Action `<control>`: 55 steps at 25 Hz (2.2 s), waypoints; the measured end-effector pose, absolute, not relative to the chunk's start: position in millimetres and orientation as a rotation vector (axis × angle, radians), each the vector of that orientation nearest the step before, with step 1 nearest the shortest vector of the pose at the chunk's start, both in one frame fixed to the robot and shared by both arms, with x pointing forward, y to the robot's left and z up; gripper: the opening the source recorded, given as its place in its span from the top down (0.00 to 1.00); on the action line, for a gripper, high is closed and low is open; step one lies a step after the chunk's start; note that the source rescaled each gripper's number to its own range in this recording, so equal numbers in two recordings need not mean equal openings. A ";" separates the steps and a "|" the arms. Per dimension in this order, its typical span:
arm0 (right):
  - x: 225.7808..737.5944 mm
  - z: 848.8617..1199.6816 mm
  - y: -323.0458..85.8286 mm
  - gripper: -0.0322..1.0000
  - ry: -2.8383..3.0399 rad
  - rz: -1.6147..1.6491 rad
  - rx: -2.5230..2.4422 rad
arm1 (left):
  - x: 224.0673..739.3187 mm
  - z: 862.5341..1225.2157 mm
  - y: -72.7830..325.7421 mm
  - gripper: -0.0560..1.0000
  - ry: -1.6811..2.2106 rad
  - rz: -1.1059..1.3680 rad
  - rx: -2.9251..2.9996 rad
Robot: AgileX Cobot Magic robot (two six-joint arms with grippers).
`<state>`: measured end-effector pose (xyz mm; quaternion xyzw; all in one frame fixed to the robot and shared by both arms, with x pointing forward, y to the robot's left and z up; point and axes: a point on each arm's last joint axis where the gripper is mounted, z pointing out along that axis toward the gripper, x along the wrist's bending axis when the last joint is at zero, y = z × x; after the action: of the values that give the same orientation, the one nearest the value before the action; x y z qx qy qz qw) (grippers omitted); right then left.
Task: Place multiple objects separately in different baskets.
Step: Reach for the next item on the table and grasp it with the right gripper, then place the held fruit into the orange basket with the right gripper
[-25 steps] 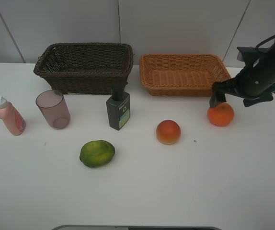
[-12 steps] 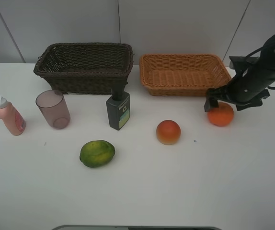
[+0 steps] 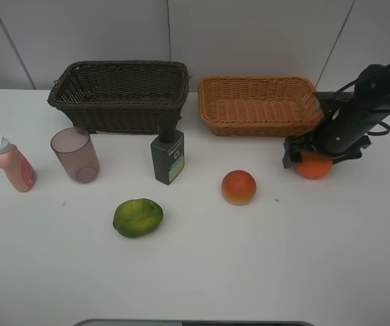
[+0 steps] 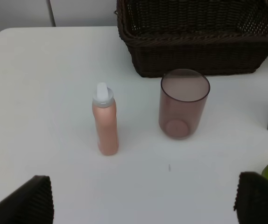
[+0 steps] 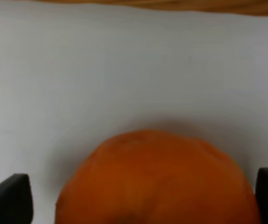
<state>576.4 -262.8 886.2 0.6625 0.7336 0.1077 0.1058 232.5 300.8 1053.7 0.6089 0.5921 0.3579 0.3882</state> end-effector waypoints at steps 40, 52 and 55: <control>573.4 905.3 -256.0 0.39 2.172 0.346 1.896 | 232.5 1053.7 300.8 0.01 1.506 0.910 1.549; 581.1 986.6 -226.8 0.39 2.259 0.309 1.830 | 232.5 1053.7 300.8 0.01 1.506 0.911 1.550; 596.2 1007.7 -220.6 0.39 2.231 0.368 1.790 | 232.5 1053.7 300.8 0.01 1.506 0.911 1.550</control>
<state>596.2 -220.6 1007.7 0.6156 0.7671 0.1266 0.1287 232.5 300.8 1053.7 0.6091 0.5918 0.3580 0.3880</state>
